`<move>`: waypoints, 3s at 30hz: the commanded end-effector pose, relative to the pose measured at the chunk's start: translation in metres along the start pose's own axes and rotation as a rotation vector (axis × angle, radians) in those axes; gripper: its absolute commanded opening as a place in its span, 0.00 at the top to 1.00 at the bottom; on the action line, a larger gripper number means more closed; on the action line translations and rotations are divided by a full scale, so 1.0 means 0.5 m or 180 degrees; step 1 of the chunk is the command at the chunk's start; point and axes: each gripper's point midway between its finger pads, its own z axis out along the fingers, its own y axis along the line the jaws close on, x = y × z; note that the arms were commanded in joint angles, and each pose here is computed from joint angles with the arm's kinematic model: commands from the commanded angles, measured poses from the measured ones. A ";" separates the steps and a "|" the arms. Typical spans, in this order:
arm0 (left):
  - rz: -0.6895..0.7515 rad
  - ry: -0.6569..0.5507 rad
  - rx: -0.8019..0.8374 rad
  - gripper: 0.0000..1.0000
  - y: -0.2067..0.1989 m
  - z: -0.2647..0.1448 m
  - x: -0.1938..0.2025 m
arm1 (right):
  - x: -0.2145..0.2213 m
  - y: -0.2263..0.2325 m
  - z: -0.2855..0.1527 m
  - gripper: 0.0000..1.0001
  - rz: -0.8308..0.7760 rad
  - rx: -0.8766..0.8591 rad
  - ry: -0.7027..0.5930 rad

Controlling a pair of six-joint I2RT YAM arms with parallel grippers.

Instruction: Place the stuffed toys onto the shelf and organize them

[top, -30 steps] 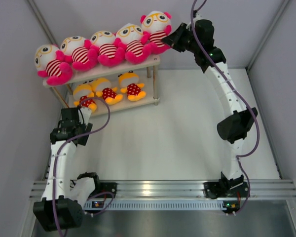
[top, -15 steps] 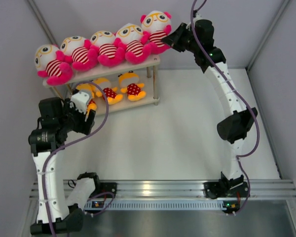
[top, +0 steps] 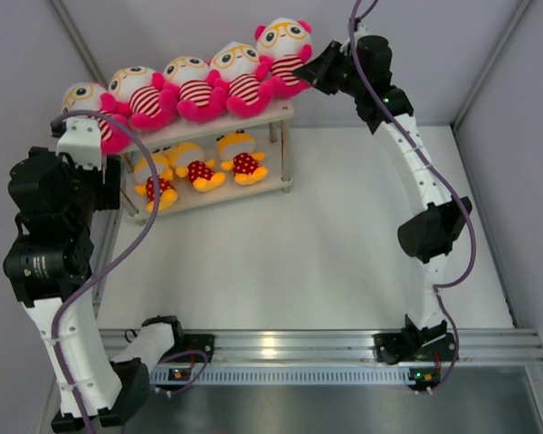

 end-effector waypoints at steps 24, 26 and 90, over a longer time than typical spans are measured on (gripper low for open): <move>0.1161 0.0384 -0.0220 0.53 0.025 0.213 0.022 | -0.012 0.095 -0.013 1.00 -0.0019 -0.0484 -0.0084; 0.1211 0.0383 -0.0241 0.53 0.026 0.217 0.026 | -0.012 0.092 -0.010 1.00 0.0010 -0.0481 -0.0085; 0.1378 -0.0033 -0.0646 0.49 0.063 0.199 0.018 | -0.016 0.060 -0.006 0.24 0.0202 -0.0422 -0.0113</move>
